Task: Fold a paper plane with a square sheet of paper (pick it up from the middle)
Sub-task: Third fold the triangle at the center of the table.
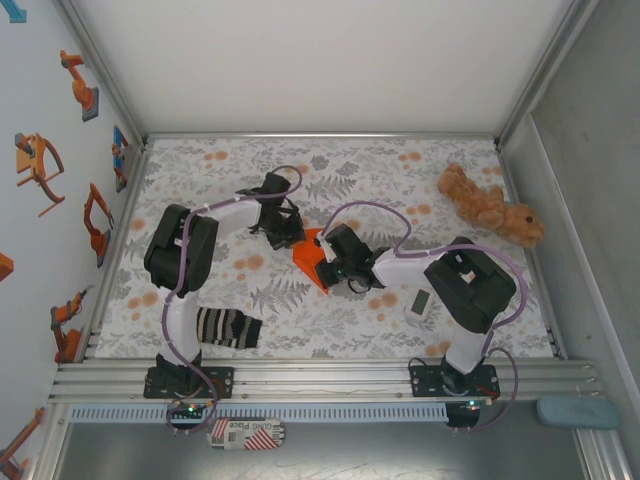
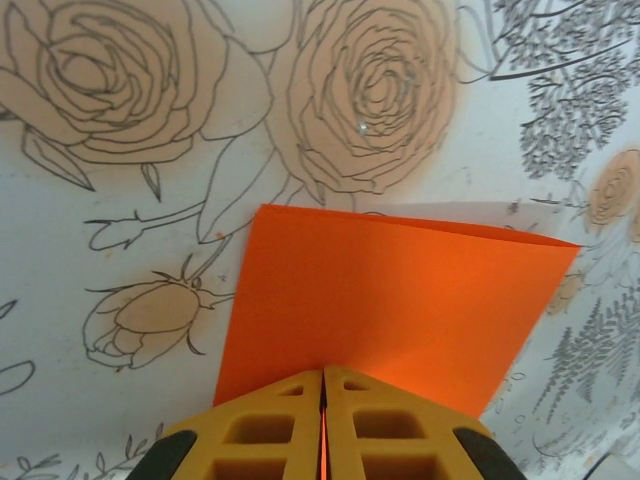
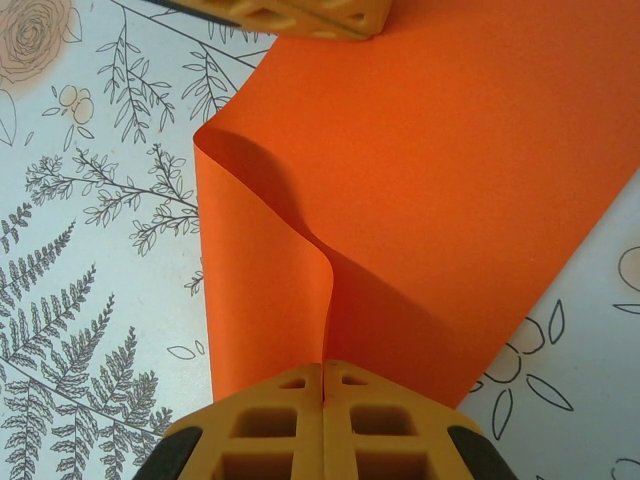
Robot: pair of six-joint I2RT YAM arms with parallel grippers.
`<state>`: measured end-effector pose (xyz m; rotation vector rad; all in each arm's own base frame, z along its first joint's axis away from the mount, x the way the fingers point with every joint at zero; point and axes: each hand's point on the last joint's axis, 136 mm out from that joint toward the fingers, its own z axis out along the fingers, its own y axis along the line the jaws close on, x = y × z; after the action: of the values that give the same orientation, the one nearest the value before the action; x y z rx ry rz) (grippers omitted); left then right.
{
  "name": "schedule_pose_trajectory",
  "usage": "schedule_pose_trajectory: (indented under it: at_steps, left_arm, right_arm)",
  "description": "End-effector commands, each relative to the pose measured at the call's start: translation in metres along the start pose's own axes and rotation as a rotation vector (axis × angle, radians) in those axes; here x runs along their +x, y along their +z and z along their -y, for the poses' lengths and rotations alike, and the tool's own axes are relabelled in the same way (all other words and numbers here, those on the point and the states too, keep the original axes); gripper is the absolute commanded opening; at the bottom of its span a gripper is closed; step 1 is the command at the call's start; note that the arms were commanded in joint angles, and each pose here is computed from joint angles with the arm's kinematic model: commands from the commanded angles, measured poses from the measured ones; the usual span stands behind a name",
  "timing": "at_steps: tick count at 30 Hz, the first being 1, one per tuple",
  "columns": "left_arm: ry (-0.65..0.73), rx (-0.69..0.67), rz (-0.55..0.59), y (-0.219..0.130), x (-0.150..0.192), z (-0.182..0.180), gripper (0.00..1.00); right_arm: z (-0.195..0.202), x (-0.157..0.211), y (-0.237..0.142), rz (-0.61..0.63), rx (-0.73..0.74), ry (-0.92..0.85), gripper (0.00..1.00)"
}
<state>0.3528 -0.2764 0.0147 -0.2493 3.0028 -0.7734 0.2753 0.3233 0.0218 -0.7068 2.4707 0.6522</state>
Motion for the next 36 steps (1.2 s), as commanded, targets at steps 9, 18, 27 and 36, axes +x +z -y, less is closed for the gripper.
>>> schedule_pose_trajectory:
  at_steps: [9, 18, 27, 36]
  left_arm:
    - [-0.010, -0.105, -0.062, 0.0115, 0.0123, -0.0226, 0.06]
    - [0.003, -0.118, -0.076, 0.0154, 0.0147, -0.0232, 0.06]
    - [0.007, -0.112, -0.076, 0.0146, 0.0143, -0.0204, 0.06]
    - [0.007, -0.109, -0.074, 0.0137, 0.0137, -0.0190, 0.06]
  right_arm:
    - [0.0051, -0.0130, -0.0051, 0.043, 0.027, 0.031, 0.00]
    - [0.0089, -0.0107, -0.0038, 0.033, 0.038, 0.040, 0.00]
    - [0.0029, -0.0107, -0.0012, 0.022, 0.004, 0.033, 0.00]
    - [0.0015, -0.0043, 0.0017, -0.005, -0.010, 0.045, 0.00]
